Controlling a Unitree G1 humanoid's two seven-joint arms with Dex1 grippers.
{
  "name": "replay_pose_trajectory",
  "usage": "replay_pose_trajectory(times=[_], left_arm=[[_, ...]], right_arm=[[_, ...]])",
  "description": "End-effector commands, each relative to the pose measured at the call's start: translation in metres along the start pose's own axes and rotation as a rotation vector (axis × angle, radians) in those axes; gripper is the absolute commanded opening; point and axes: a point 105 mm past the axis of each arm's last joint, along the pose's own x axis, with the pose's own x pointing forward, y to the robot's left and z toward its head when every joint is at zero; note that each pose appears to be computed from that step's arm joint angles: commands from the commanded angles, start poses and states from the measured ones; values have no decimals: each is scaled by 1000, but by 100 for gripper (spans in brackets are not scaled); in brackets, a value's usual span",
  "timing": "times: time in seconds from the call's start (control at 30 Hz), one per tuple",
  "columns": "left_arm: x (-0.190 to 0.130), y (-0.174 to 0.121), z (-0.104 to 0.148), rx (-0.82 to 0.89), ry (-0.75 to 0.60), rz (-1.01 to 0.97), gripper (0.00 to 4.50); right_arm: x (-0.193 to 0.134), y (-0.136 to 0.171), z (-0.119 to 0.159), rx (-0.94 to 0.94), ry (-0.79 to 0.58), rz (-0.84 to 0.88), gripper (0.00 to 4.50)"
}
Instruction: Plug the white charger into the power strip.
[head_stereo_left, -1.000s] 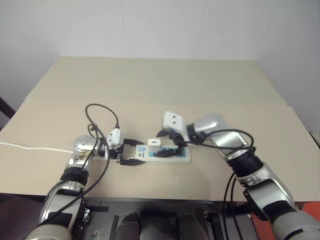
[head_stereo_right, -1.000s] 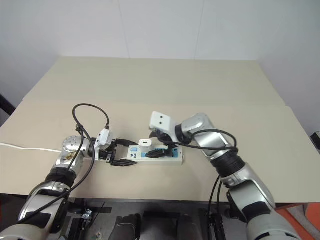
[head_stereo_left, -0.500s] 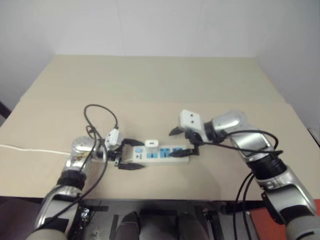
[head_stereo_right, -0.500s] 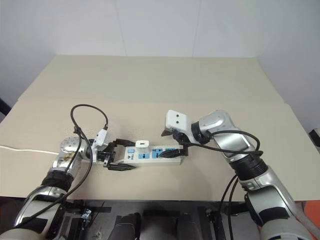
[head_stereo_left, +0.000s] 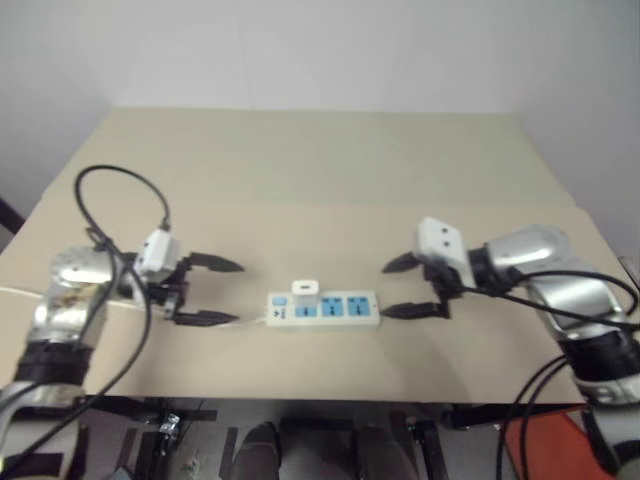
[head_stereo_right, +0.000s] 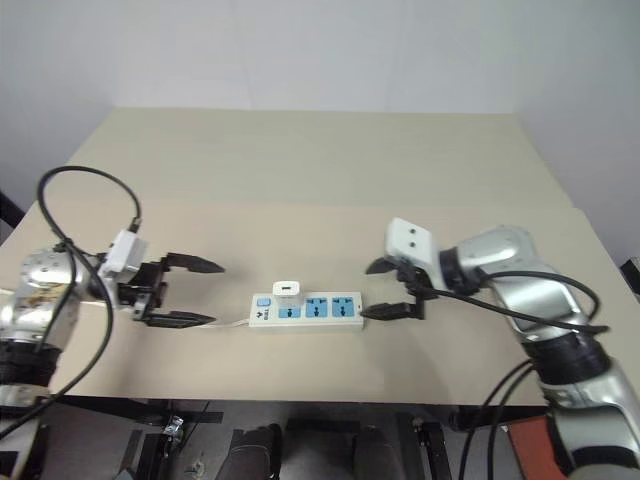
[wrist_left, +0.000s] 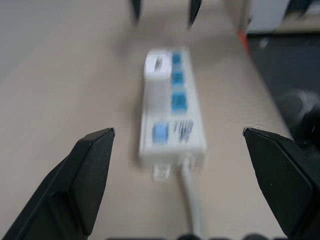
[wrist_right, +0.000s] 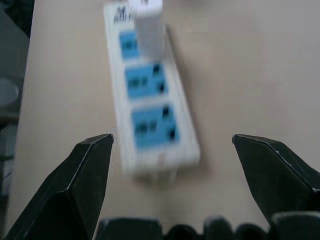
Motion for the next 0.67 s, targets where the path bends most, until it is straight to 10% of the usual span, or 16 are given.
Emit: replay_pose_trajectory(times=[0.03,0.67], left_arm=[[-24,2,-5,18,54,71,448],[-15,-20,-8,-40,-19,81,448]], right_arm=[[-28,1,1,-58,10,-51,450],[-61,15,-25,49,25,-177,450]])
